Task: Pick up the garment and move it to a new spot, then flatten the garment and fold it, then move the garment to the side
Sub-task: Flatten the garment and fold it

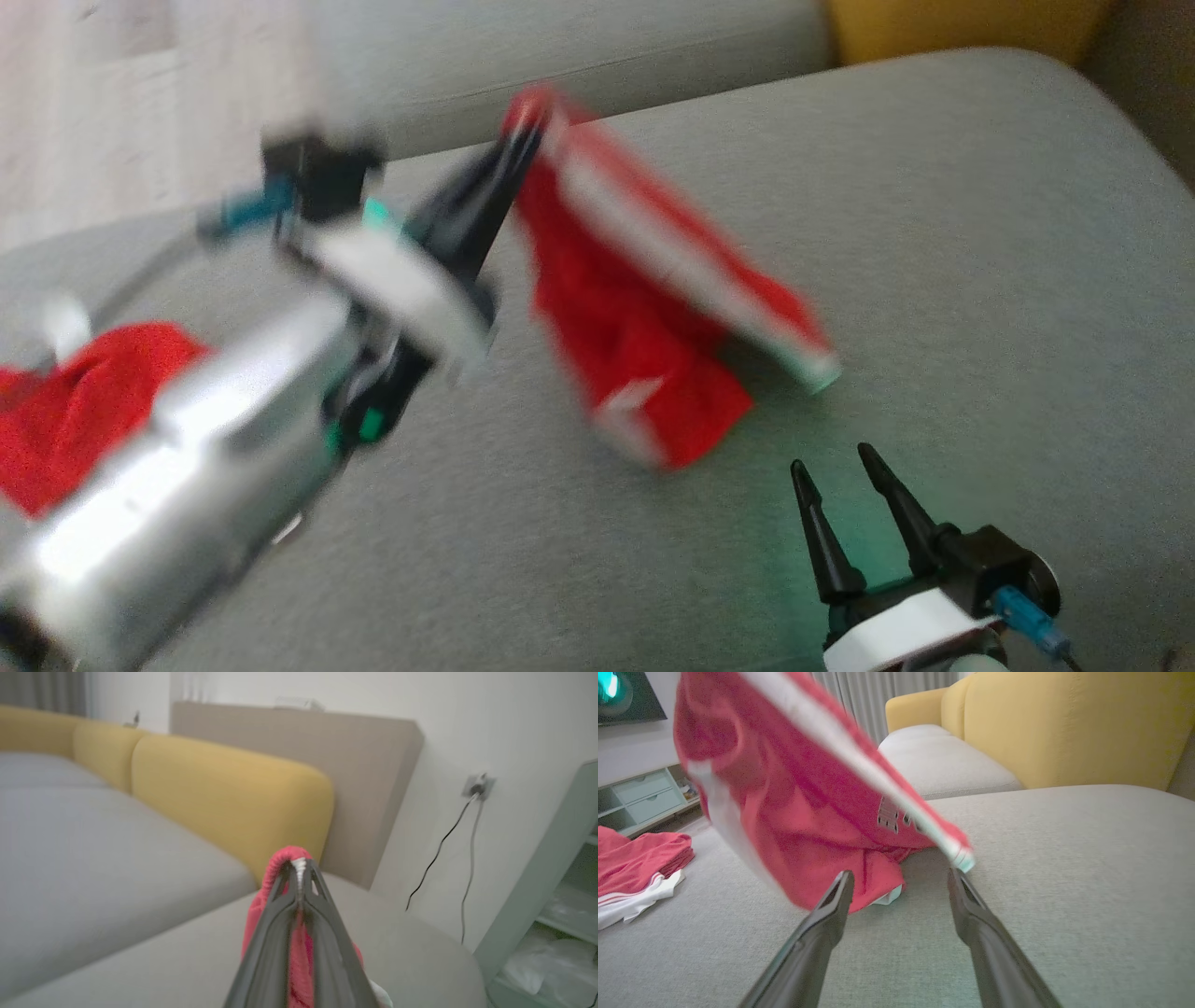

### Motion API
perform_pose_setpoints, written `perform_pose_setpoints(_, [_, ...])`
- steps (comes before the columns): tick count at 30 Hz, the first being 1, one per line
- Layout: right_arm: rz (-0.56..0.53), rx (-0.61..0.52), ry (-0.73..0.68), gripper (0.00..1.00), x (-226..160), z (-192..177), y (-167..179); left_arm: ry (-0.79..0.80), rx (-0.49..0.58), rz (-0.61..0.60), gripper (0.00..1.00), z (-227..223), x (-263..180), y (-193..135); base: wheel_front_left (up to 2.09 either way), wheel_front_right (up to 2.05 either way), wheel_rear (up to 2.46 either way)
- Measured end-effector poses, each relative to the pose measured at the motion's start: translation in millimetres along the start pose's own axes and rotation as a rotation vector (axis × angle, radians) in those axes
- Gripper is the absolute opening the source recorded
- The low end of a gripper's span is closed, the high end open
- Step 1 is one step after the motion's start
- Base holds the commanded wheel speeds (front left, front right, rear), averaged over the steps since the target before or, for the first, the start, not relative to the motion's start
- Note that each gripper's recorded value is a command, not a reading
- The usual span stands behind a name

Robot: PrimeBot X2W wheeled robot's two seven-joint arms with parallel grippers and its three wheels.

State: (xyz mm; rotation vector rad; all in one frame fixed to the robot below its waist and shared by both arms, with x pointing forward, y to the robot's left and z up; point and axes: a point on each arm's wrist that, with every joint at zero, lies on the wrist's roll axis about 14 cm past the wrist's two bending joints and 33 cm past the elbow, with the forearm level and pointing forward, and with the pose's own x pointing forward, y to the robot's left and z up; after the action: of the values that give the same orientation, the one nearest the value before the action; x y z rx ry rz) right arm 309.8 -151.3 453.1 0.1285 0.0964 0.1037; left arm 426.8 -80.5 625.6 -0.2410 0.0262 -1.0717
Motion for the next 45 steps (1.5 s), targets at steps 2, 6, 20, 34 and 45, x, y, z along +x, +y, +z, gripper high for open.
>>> perform_pose_setpoints(2, [0.038, 0.001, 0.016, 1.0, 7, -4, 10, 0.097, -0.03, 0.094, 0.0, -43, -34, 26, 0.0, 0.0, 0.0])
perform_pose_setpoints(6, [0.106, -0.032, 0.093, 1.0, 16, -26, 26, 0.153, -0.131, 0.228, 0.0, -89, -83, 50, 0.0, 0.0, 0.0])
perform_pose_setpoints(20, [0.043, -0.096, 0.186, 1.0, 84, -43, -10, 0.109, -0.143, 0.324, 0.0, -82, -109, 81, 0.0, 0.0, 0.0])
perform_pose_setpoints(34, [0.077, -0.072, 0.296, 0.82, 81, -72, 2, 0.097, -0.12, 0.327, 0.0, -74, -109, 81, 0.0, 0.0, 0.0])
perform_pose_setpoints(45, [0.126, -0.094, 0.317, 0.67, 92, -77, 15, 0.106, -0.125, 0.351, 0.0, -78, -120, 84, 0.0, 0.0, 0.0])
